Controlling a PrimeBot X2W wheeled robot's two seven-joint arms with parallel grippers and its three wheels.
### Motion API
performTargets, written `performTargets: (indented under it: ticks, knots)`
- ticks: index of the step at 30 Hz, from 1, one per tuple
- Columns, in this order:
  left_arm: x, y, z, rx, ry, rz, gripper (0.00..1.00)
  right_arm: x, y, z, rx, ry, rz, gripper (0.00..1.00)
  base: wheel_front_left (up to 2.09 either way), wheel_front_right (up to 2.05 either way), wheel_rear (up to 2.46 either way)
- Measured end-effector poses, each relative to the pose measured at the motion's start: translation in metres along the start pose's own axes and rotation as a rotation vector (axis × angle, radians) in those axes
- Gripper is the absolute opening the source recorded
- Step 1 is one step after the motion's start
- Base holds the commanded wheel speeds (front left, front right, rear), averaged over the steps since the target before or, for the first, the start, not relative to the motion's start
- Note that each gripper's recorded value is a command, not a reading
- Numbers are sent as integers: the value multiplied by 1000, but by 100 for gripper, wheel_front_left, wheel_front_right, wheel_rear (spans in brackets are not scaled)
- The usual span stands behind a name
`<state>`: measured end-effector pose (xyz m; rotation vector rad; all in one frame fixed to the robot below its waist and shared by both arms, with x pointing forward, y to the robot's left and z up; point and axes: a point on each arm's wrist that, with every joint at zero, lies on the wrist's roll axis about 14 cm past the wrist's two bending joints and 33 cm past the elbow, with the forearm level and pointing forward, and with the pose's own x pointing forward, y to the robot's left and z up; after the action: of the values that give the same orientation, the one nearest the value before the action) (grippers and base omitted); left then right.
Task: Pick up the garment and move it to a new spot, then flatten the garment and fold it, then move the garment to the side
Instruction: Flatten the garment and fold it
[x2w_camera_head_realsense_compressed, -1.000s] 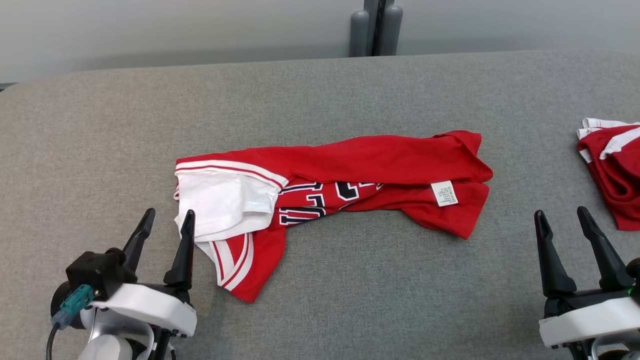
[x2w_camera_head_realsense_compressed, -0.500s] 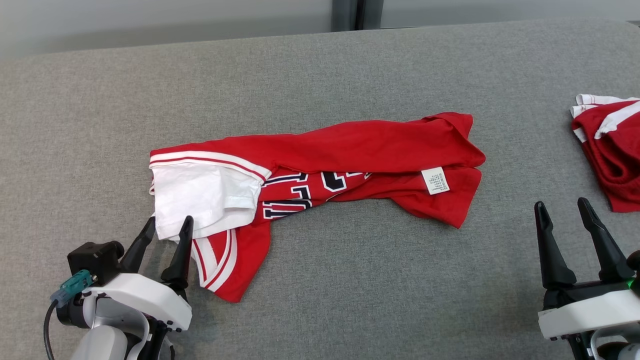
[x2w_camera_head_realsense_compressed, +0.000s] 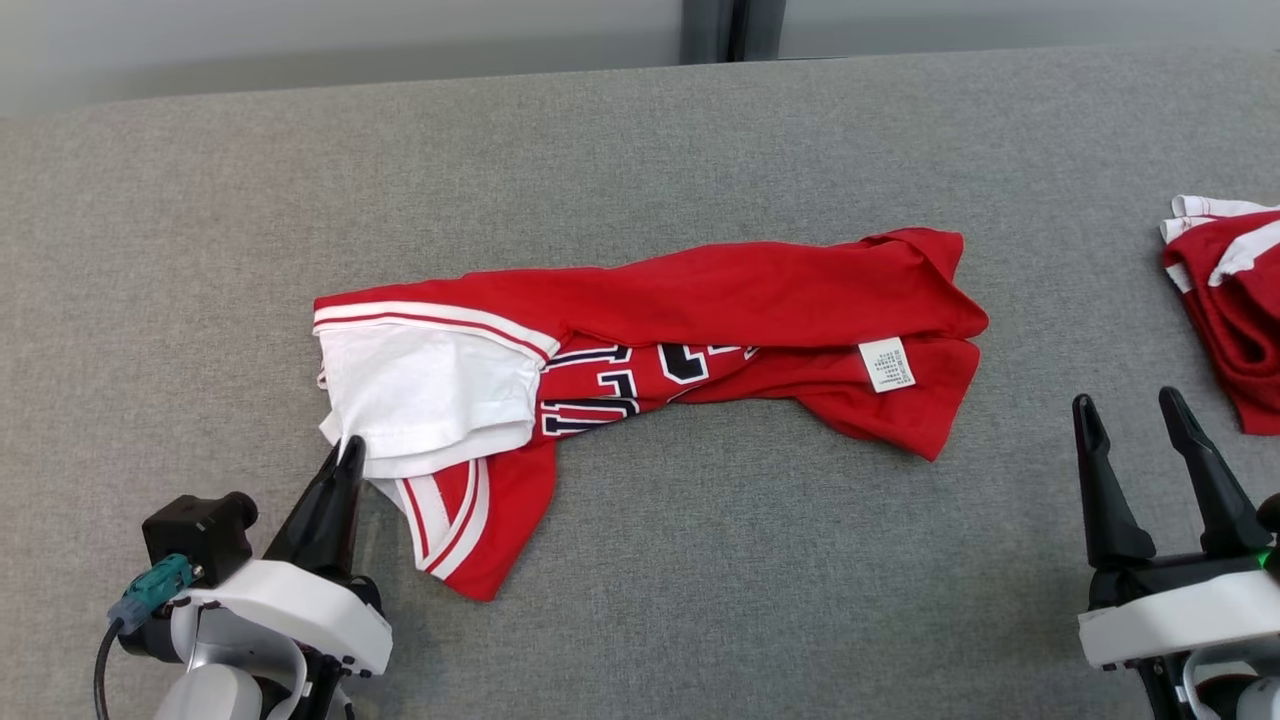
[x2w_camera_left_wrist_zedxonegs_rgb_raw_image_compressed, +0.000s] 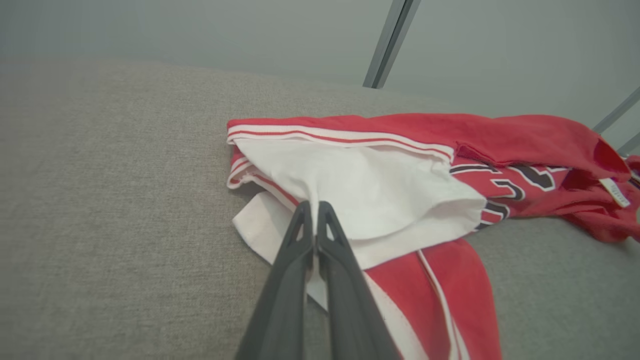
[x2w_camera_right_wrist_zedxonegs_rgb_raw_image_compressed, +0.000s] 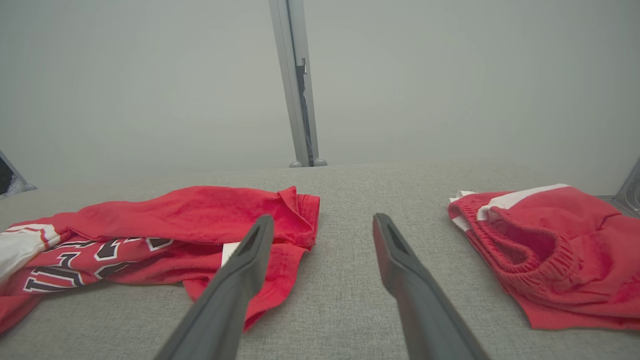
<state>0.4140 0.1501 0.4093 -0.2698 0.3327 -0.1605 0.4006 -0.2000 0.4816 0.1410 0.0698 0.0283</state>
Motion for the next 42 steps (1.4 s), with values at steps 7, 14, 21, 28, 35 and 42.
performTargets:
  ticks: [7,14,21,28,35,42]
  knots:
    - [-1,1,5,11,-13,6,0,20,0,-6,-26,22,32,100,0,0,0]
    - [12,7,11,20,-30,9,0,48,7,-31,-26,89,74,100,0,0,0]
    - [24,15,1,22,-12,21,0,77,15,-66,-39,183,127,100,0,0,0]
    - [26,20,-3,22,-9,33,0,86,19,-80,-36,221,154,45,0,0,0]
    - [28,19,-1,27,-23,31,0,92,19,-74,-40,218,174,0,0,0,0]
    - [27,14,22,51,-108,22,0,95,23,-31,-24,93,192,0,0,0,0]
